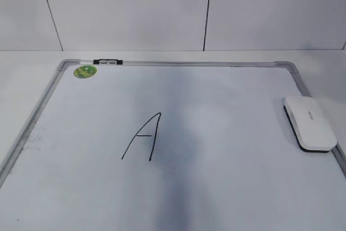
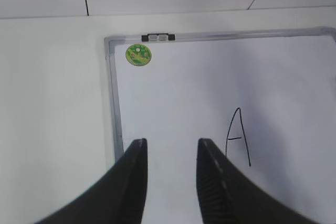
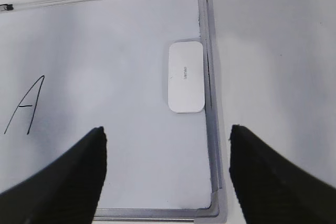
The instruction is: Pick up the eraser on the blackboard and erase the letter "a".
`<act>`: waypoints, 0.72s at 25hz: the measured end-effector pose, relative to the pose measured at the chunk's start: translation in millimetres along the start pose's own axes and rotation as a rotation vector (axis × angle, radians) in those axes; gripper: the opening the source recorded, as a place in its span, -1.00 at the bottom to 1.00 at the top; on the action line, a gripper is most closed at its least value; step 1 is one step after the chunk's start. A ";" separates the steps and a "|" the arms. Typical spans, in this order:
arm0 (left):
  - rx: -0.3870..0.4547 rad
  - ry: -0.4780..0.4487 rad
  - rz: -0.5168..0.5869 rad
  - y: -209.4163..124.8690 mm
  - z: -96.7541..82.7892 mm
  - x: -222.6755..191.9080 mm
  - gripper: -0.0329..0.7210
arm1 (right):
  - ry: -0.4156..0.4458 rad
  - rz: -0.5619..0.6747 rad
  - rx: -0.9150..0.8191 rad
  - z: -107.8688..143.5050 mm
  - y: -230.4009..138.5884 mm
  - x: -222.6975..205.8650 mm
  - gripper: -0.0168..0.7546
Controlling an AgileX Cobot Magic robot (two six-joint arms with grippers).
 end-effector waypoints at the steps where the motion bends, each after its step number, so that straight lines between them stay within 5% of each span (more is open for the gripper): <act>1: -0.008 0.006 -0.024 -1.8 -3.6 9.5 -0.27 | 0.012 -0.007 -0.002 -1.3 -6.0 4.2 0.54; 10: -0.068 -0.002 -0.134 -40.2 -35.0 60.2 -0.28 | 0.106 -0.130 0.016 -10.2 -43.3 48.6 0.54; 18: -0.071 -0.031 -0.063 -105.6 -47.8 50.1 -0.29 | 0.112 -0.212 0.026 -28.4 -79.1 63.8 0.54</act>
Point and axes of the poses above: a point on each arm's last joint axis where the gripper is mounted, x pointing back along that axis away from the gripper, z along the wrist's bending axis when the last joint is at zero, y = z × x, the point moved 2 cm from there along -x, pointing out along that axis toward the gripper, and after that the axes turned 15 degrees about -x, right-handed, at the moved point
